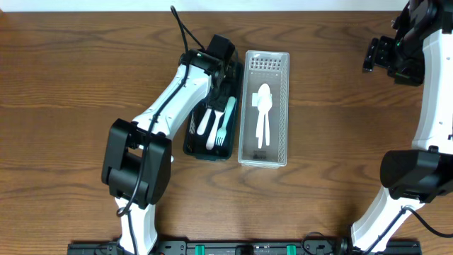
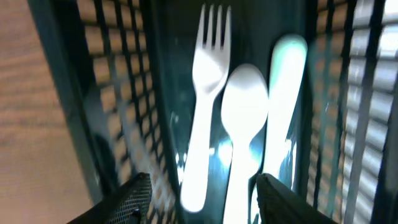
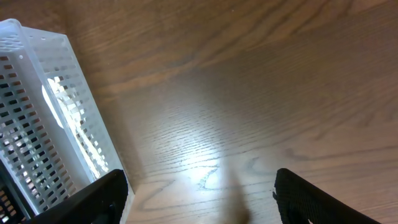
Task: Pack container
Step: 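Carry the spoon into the dark green basket and release, then move left gripper down to the last white fork and grasp it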
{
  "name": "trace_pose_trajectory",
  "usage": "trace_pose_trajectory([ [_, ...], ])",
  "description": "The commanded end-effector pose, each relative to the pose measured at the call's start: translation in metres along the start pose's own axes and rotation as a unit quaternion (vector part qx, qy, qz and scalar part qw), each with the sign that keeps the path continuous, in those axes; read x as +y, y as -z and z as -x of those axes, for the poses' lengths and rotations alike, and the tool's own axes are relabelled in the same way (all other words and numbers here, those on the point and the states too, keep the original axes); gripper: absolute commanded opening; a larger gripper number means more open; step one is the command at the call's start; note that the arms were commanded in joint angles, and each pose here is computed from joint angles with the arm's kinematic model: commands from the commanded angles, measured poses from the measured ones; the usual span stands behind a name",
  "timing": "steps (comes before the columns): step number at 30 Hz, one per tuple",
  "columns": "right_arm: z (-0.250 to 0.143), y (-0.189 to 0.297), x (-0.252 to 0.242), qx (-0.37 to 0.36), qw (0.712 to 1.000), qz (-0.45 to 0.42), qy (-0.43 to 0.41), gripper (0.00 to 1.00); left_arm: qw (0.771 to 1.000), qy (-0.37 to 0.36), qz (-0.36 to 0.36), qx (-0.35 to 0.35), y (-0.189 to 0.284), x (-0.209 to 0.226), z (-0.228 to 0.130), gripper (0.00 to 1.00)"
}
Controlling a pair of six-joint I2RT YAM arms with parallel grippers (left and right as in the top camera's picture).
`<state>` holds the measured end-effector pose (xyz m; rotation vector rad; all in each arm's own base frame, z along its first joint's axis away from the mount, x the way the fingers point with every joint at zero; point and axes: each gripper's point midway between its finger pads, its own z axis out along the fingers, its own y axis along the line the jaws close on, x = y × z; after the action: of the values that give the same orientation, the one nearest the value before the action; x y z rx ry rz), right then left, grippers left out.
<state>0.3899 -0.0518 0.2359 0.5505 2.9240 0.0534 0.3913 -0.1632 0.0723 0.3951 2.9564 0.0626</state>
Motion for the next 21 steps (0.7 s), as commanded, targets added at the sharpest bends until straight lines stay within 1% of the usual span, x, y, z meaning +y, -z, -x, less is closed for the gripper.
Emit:
trace_pose_trajectory([
  [1, -0.001, 0.000, -0.001, 0.002, 1.000, -0.003, 0.000, 0.79, 0.998, -0.011, 0.009, -0.058, 0.051, 0.009, 0.013, 0.57],
  [5, -0.001, 0.000, -0.001, 0.000, 1.000, -0.003, 0.000, 0.79, 0.987, 0.010, 0.085, -0.139, 0.118, 0.046, 0.016, 0.60],
  [7, 0.000, 0.000, -0.001, -0.001, 1.000, -0.003, 0.000, 0.79, 0.976, 0.041, 0.117, -0.181, 0.157, 0.071, 0.010, 0.61],
  [9, 0.000, 0.000, -0.001, -0.002, 1.000, -0.003, 0.000, 0.79, 0.966, 0.093, 0.122, -0.209, 0.184, 0.092, 0.000, 0.65],
  [11, 0.001, 0.000, -0.001, -0.002, 1.000, -0.003, 0.000, 0.79, 0.954, 0.166, 0.121, -0.220, 0.203, 0.117, -0.017, 0.67],
  [12, 0.000, 0.000, -0.001, -0.002, 1.000, -0.003, 0.001, 0.79, 0.944, 0.216, 0.121, -0.217, 0.209, 0.132, -0.030, 0.67],
  [14, 0.001, 0.000, -0.001, -0.003, 1.000, -0.002, 0.004, 0.79, 0.919, 0.317, 0.124, -0.199, 0.213, 0.157, -0.057, 0.67],
  [16, 0.002, 0.000, 0.000, -0.005, 1.000, -0.002, 0.004, 0.79, 0.885, 0.413, 0.133, -0.167, 0.210, 0.179, -0.088, 0.68],
  [18, 0.003, 0.000, 0.000, -0.008, 1.000, -0.001, 0.004, 0.79, 0.848, 0.492, 0.144, -0.132, 0.204, 0.194, -0.115, 0.71],
  [19, 0.004, 0.000, 0.000, -0.010, 1.000, -0.001, 0.004, 0.79, 0.823, 0.536, 0.149, -0.113, 0.200, 0.200, -0.128, 0.71],
  [21, 0.005, 0.000, 0.000, -0.012, 1.000, 0.000, 0.004, 0.80, 0.766, 0.620, 0.151, -0.084, 0.188, 0.205, -0.149, 0.77],
])
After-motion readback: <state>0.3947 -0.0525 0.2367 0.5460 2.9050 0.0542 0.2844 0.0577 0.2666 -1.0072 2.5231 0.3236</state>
